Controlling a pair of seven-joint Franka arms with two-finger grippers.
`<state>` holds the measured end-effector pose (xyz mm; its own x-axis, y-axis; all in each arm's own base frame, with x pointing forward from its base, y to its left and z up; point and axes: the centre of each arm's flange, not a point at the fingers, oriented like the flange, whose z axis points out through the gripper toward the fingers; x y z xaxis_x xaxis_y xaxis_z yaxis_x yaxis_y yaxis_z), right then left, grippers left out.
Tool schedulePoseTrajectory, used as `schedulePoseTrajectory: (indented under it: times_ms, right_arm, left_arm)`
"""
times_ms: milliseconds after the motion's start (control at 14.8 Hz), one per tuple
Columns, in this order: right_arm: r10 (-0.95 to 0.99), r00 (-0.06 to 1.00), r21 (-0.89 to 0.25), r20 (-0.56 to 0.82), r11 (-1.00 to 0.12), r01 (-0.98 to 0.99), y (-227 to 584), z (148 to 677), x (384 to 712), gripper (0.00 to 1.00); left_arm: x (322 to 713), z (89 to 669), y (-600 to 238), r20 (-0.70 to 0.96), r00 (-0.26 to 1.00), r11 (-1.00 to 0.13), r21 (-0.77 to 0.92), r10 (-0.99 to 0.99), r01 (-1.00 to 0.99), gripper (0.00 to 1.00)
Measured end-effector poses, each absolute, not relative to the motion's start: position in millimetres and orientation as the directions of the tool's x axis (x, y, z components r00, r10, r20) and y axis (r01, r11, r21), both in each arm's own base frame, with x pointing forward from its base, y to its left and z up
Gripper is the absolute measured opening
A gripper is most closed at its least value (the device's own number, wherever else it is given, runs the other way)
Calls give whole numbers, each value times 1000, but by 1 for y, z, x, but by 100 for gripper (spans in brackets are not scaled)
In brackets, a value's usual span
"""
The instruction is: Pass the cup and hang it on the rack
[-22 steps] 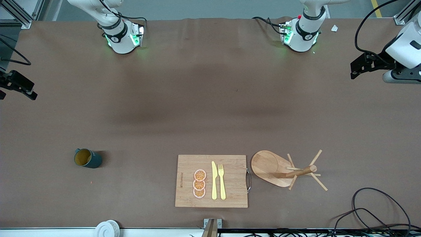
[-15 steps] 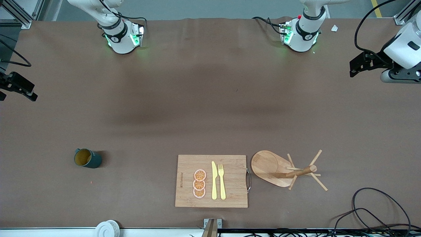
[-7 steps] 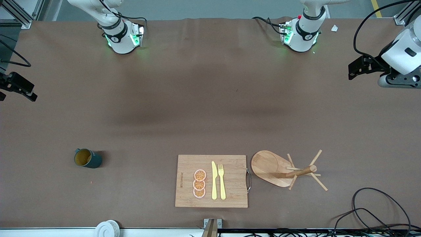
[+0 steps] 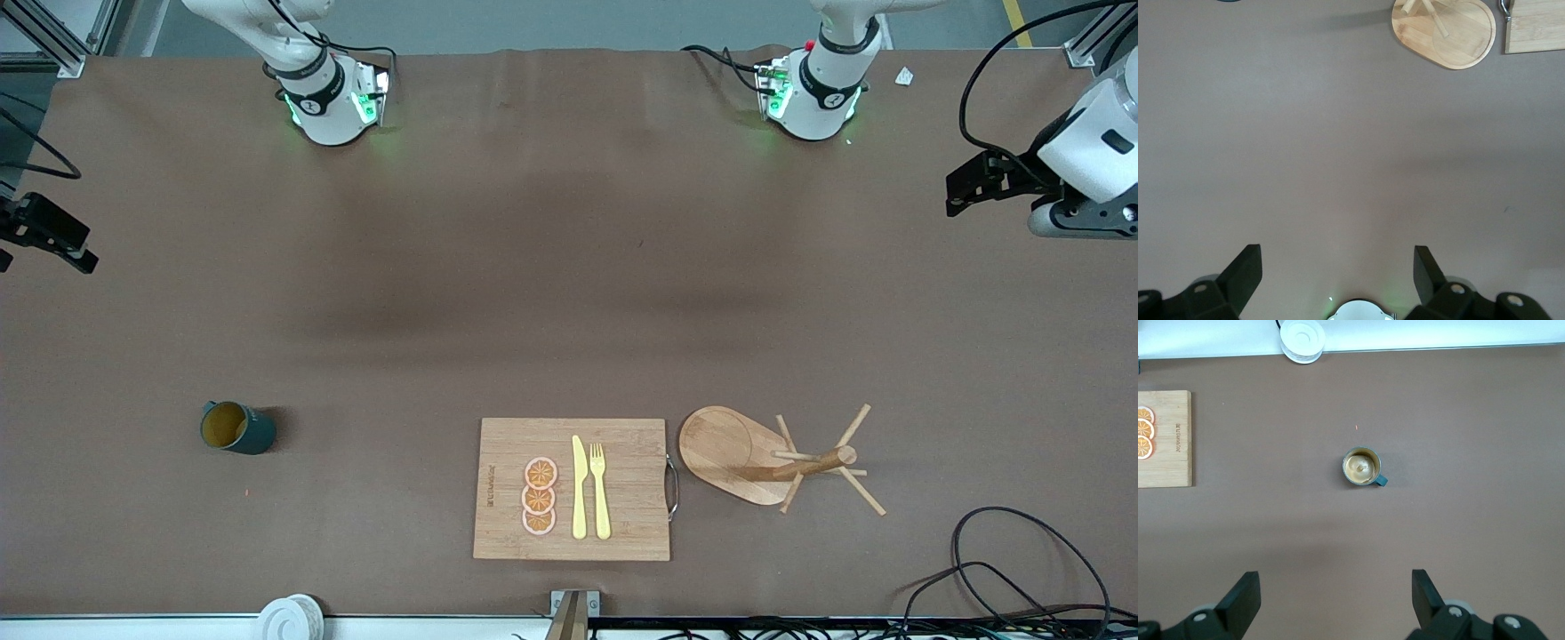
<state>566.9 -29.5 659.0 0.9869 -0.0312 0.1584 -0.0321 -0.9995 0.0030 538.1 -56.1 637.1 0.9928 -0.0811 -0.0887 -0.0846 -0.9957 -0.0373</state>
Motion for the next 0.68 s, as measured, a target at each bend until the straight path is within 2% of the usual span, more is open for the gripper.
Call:
schedulePoseTrajectory:
  times_ms: [474, 677]
  right_arm:
    - [-41, 988, 3, 152, -999, -41, -35, 655, 569, 100]
    - [-41, 992, 2, 117, -999, -41, -35, 635, 580, 100]
  left_arm:
    - [539, 656, -49, -47, 997, -997, -38, -67, -69, 100]
    - [546, 646, -40, -64, 997, -998, -35, -52, -55, 100]
